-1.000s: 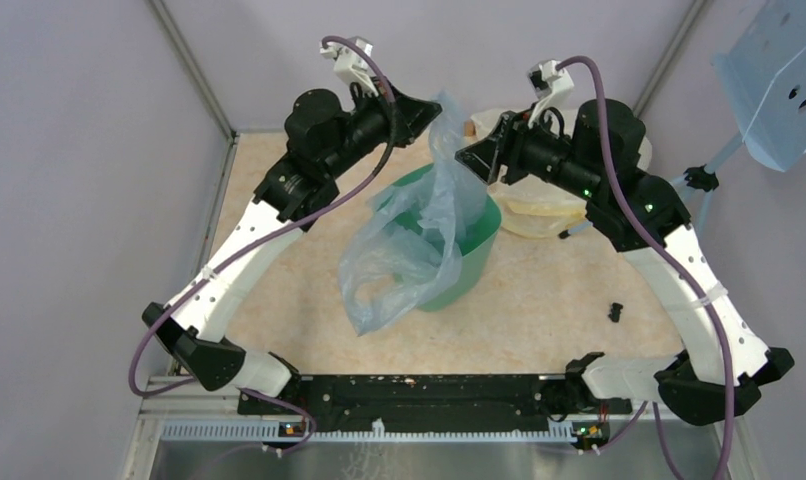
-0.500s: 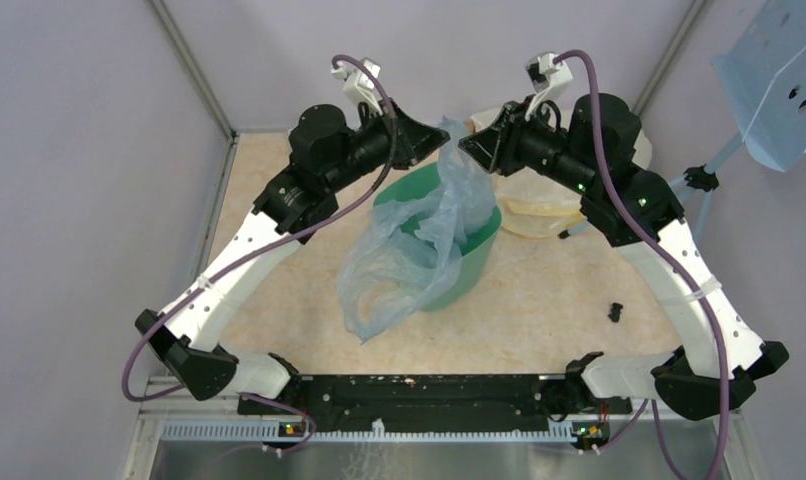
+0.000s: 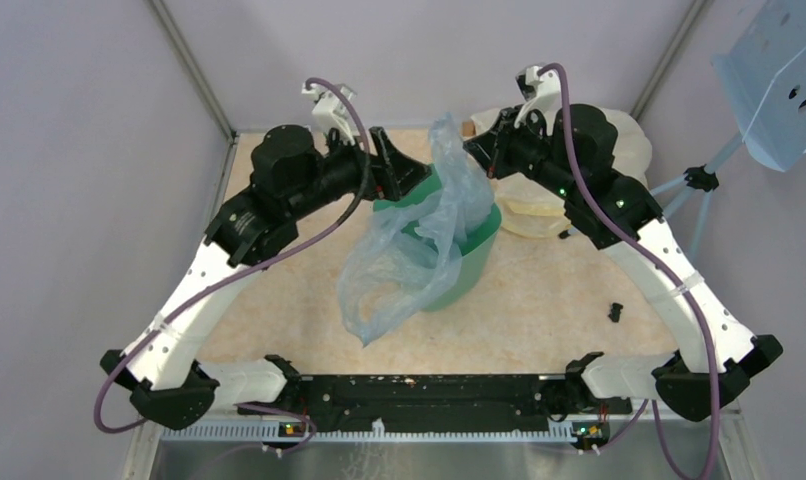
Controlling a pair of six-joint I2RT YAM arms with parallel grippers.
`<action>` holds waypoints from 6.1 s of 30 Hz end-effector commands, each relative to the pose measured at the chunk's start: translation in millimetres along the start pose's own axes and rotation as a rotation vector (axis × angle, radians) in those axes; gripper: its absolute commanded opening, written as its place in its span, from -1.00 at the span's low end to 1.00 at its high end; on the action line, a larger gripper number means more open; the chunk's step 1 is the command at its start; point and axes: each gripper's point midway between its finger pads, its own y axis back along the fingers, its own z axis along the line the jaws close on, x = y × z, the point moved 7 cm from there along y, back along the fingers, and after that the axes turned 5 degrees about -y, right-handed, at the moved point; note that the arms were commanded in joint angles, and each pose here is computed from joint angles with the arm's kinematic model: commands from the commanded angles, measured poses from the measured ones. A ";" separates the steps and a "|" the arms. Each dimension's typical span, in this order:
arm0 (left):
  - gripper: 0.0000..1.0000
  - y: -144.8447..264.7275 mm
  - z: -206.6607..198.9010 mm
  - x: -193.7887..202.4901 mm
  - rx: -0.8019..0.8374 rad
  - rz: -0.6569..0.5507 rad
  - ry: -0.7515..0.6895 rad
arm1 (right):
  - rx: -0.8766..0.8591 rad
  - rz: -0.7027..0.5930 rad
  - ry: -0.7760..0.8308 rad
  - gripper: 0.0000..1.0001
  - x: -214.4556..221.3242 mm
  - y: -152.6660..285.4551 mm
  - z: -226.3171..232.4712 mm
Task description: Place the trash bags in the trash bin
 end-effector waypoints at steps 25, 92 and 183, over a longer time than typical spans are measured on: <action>0.04 129.8 72.3 179.6 -0.377 0.262 0.387 | 0.089 -0.213 0.007 -1.00 -15.8 3.7 -9.6; -1.00 79.4 58.8 64.0 -0.410 0.161 -0.065 | 0.793 -0.104 -0.527 -0.11 1.0 -20.3 -59.9; -1.00 98.1 99.8 51.7 -0.252 0.250 -0.189 | -0.303 -0.013 0.296 0.38 14.9 99.3 14.7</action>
